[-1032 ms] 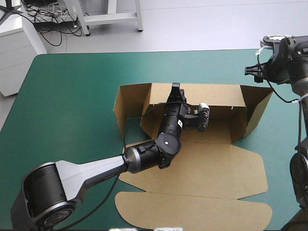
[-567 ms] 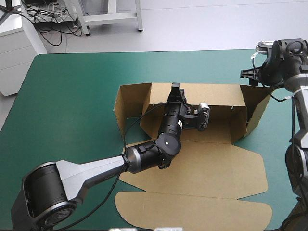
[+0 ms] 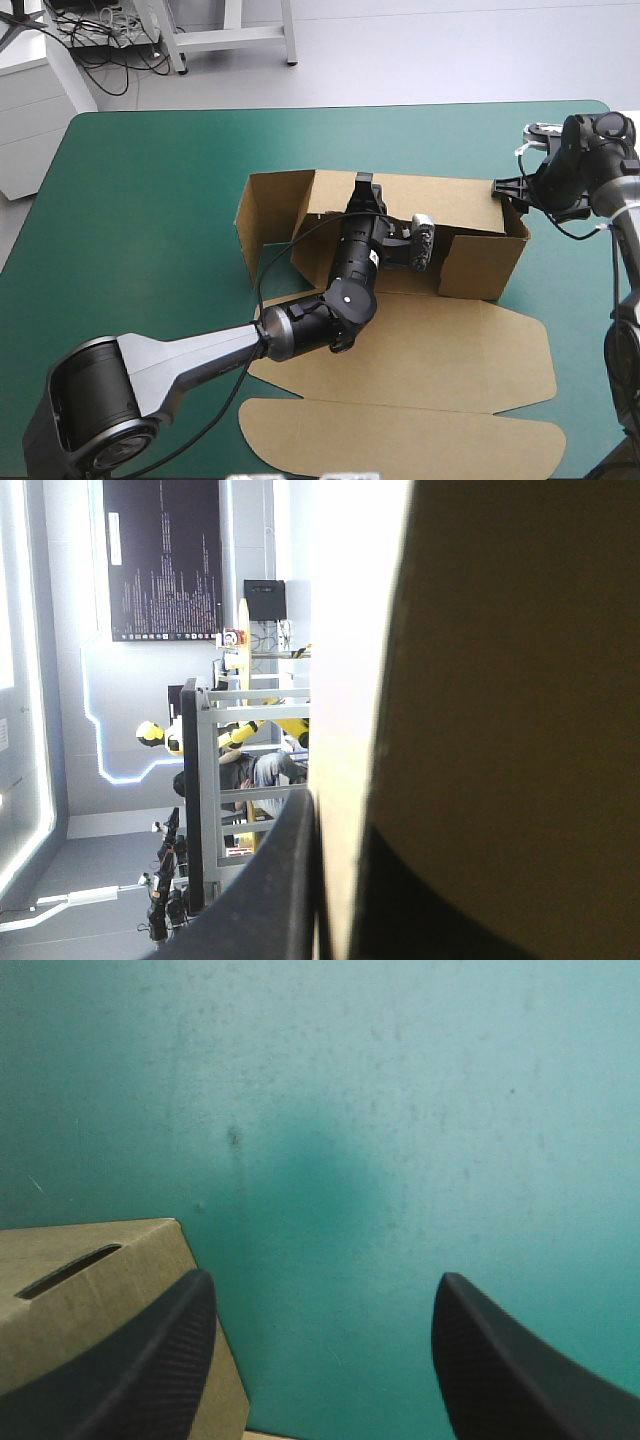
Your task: Fold the box
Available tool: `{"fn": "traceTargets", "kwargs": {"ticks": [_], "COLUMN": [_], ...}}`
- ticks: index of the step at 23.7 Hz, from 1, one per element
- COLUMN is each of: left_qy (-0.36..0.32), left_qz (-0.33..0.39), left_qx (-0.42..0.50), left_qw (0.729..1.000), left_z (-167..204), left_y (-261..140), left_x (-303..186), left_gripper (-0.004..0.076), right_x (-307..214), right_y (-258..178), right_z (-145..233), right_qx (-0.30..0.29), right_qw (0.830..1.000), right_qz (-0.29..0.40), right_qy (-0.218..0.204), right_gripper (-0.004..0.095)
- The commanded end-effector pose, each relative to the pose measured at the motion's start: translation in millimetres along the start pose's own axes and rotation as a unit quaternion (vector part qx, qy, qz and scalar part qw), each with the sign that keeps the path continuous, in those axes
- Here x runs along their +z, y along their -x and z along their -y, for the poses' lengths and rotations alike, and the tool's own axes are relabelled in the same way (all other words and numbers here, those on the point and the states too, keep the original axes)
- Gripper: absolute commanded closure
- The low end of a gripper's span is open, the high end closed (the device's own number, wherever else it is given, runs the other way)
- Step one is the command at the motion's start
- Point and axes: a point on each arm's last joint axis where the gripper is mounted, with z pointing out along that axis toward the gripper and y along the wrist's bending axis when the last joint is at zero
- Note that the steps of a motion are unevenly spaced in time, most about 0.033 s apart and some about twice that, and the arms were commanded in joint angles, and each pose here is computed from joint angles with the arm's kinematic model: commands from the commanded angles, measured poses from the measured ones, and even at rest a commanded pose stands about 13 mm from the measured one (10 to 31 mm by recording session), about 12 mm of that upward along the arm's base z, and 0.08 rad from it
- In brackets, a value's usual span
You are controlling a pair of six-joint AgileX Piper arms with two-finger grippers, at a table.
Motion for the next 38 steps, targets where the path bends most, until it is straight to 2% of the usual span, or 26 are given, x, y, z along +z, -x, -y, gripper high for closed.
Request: {"fn": "traceTargets", "kwargs": {"ticks": [1, 5, 8, 10, 14, 17, 23, 29, 38], "left_qy": [0.04, 0.04, 0.04, 0.04, 0.04, 0.04, 0.04, 0.04, 0.04], "left_qz": [-0.001, -0.001, -0.001, -0.001, -0.001, -0.001, -0.001, -0.001, -0.001], "left_qx": [-0.026, -0.026, -0.026, -0.026, -0.026, -0.026, -0.026, -0.026, -0.026], "left_qw": [0.999, 0.999, 0.999, 0.999, 0.999, 0.999, 0.999, 0.999, 0.999], "left_z": [-26, -26, -26, -26, -26, -26, -26, -26, -26], "left_y": [0, 0, 0, 0, 0, 0, 0, 0, 0], "left_x": [-11, -11, -11, -11, -11, -11, -11, -11, -11], "left_gripper": [0.0734, 0.0734, 0.0734, 0.0734, 0.0734, 0.0734, 0.0734, 0.0734, 0.0734], "right_x": [-31, -43, -49, -52, -49, -48, -37, -32, -35], "right_y": [-13, -36, -55, -67, -91, -107, -111, -116, -125], "right_z": [5, 4, -3, -5, -3, -5, -10, -17, -16], "right_qx": [-0.006, -0.019, -0.029, -0.033, -0.045, -0.064, -0.103, -0.128, -0.148], "right_qw": [0.999, 0.997, 0.992, 0.988, 0.985, 0.979, 0.967, 0.964, 0.966], "right_qz": [0.045, 0.069, 0.101, 0.123, 0.138, 0.163, 0.195, 0.165, 0.138], "right_qy": [0.001, 0.023, 0.072, 0.09, 0.091, 0.109, 0.13, 0.167, 0.163], "right_gripper": [0.0333, 0.0333, 0.0333, 0.0333, 0.0333, 0.0333, 0.0333, 0.0333, 0.0333]}}
